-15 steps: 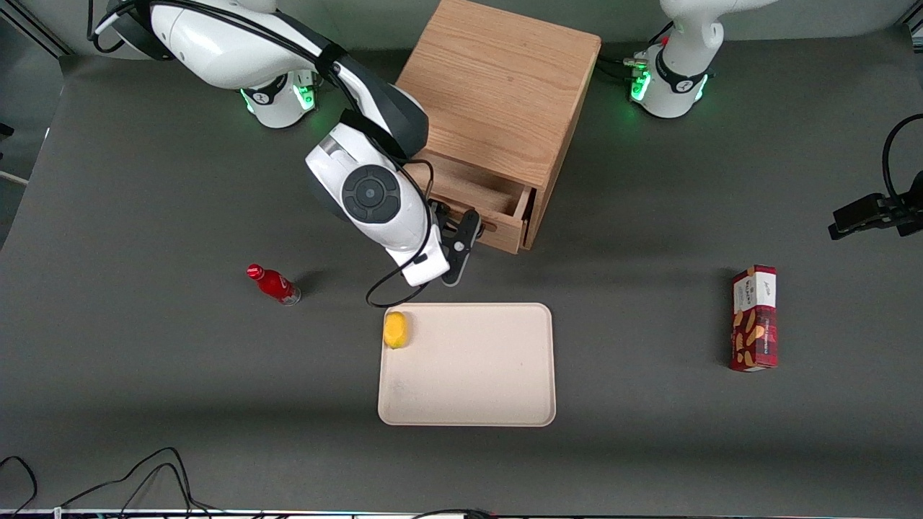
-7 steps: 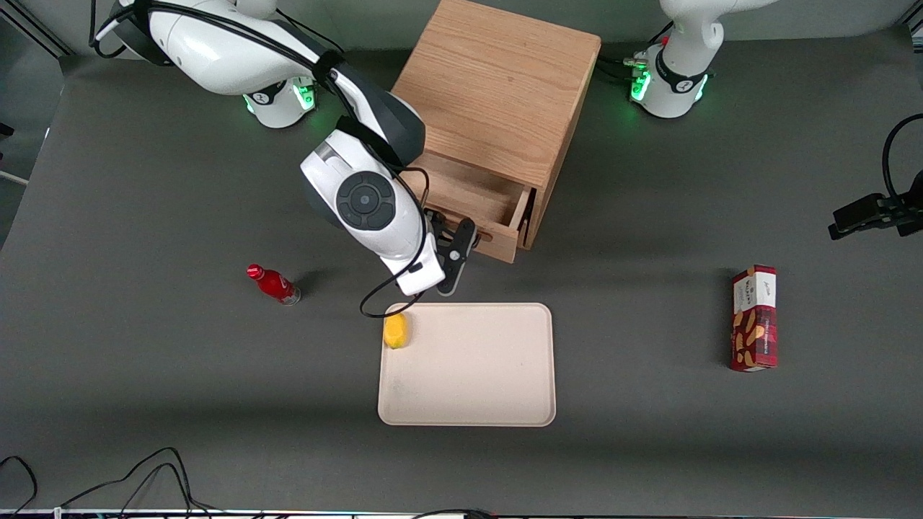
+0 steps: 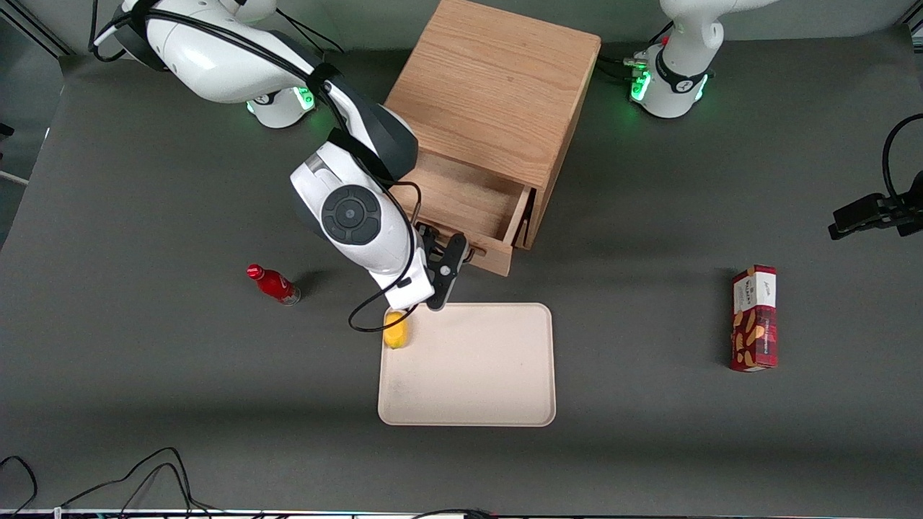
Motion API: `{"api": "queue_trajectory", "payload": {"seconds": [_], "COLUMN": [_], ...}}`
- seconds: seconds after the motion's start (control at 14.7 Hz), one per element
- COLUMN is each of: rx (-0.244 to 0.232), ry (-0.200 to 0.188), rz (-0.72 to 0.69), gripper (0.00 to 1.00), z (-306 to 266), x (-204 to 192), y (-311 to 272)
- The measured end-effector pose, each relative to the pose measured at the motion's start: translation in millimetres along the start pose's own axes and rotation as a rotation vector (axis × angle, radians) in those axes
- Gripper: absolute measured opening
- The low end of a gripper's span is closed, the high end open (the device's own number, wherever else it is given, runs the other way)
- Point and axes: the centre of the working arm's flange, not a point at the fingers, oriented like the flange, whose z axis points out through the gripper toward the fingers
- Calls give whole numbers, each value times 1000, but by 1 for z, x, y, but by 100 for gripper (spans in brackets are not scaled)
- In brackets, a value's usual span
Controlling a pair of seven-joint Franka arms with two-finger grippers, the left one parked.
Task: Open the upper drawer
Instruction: 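Pull the upper drawer outward by its handle with the right gripper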
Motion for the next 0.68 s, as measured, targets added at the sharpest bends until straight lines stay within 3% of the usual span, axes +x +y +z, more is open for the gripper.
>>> {"api": "queue_trajectory", "payload": {"seconds": [0.68], "rx": [-13], "ry": [17], "rz": [8], "gripper": [100], "z": [-1], "x": [-2], "y": [25]}}
